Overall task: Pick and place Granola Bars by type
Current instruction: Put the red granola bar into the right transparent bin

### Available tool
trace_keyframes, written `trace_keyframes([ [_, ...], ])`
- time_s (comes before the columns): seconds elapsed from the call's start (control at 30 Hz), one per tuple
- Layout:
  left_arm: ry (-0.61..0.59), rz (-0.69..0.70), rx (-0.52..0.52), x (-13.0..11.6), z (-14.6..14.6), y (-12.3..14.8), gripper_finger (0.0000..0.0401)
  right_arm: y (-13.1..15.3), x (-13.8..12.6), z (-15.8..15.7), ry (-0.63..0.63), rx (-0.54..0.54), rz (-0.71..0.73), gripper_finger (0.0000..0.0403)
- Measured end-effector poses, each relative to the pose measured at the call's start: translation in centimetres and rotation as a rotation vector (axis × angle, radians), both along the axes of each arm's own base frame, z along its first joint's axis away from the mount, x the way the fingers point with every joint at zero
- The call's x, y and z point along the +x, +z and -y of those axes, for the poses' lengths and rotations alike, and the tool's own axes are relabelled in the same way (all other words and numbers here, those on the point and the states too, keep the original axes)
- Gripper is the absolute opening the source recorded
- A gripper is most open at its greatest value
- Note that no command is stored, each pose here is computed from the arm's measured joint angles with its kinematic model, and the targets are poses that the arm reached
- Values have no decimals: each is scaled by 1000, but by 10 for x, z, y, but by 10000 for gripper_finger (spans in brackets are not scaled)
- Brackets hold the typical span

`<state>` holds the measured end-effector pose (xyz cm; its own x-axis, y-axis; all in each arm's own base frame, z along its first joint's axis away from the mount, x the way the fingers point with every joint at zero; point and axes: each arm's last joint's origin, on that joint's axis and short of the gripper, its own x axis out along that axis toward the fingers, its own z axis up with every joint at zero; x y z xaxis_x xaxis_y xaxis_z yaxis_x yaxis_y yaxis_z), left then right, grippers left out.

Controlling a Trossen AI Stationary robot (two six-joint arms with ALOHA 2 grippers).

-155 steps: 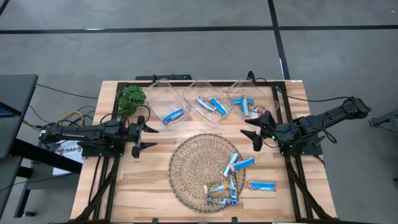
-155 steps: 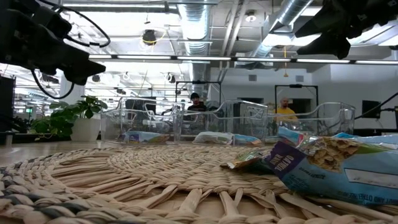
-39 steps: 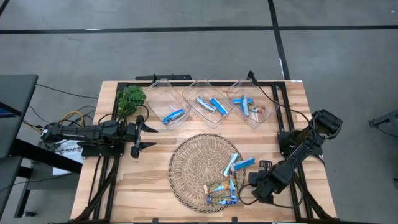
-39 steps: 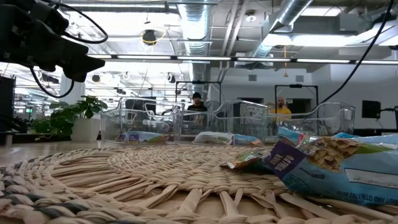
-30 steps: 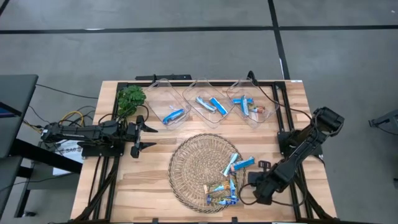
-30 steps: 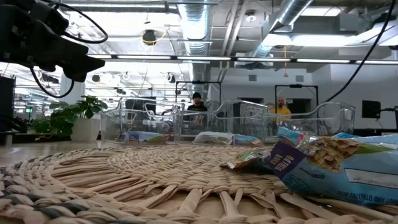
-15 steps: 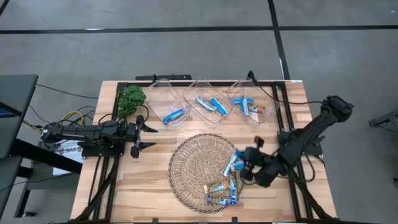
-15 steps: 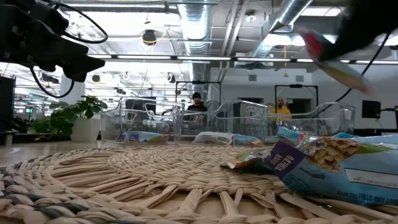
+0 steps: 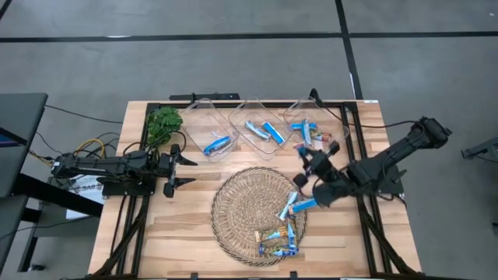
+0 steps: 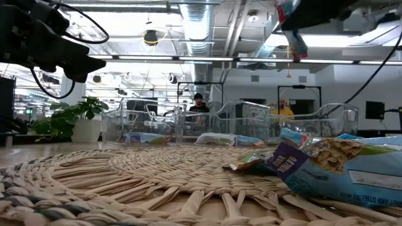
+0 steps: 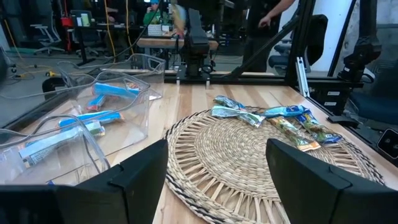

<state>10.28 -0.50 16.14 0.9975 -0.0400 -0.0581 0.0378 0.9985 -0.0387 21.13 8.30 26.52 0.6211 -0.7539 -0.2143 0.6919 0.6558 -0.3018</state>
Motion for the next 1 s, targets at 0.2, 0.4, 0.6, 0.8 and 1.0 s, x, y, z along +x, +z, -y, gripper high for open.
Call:
trace_keyframes([
  [0.2,0,0,-3,0,0,0,265,4,7,33,-131,-40,-50,55],
  [0.4,0,0,-3,0,0,0,265,5,11,68,-266,-83,-132,55],
  [0.6,0,0,-8,0,0,0,265,3,10,100,-381,-94,-222,55],
  [0.8,0,0,-1,0,0,0,265,-7,6,131,-439,-2,-322,55],
  [1.0,0,0,2,0,0,0,265,-28,1,155,-455,126,-414,55],
])
